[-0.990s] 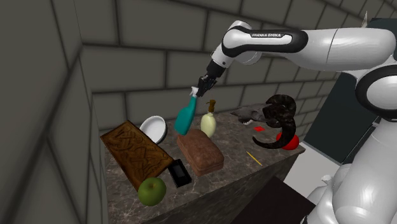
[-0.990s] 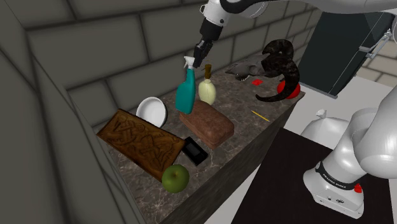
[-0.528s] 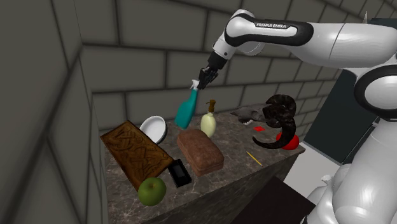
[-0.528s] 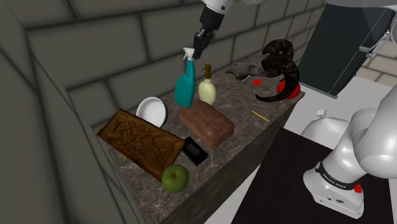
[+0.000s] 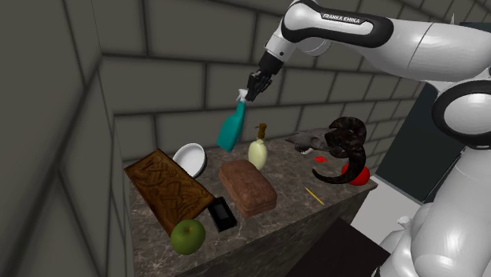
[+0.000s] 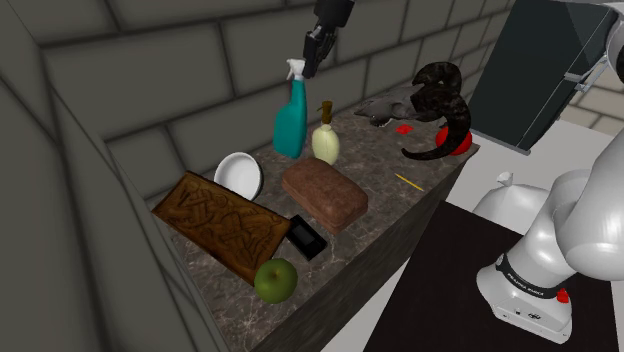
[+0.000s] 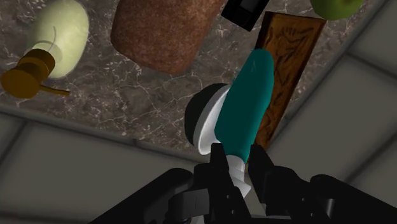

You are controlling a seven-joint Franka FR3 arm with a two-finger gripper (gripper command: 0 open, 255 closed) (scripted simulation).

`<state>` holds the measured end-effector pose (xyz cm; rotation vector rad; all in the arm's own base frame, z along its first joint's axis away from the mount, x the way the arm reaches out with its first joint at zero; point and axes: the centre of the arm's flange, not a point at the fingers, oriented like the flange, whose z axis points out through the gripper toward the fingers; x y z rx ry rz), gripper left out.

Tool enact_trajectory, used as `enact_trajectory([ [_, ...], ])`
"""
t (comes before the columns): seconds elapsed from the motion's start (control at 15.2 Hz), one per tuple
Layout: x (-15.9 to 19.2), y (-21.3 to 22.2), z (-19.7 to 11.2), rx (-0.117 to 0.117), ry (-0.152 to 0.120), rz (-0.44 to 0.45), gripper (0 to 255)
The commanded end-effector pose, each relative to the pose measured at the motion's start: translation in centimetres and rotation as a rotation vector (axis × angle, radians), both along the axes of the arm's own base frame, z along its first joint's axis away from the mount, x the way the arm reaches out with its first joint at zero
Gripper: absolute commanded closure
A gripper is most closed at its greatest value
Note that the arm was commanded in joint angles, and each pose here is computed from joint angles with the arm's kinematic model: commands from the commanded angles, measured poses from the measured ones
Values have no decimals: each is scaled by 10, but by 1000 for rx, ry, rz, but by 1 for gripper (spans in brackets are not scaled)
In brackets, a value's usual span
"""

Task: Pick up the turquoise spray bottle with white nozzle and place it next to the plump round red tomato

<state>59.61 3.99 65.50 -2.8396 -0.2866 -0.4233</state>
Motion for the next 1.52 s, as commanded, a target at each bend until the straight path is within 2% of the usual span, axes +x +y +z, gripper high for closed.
enact_trajectory([
  [0.0, -5, -13, 7, 0, 0, 0, 255],
  [1.45, -112, -283, 8, 0, 0, 0, 255],
])
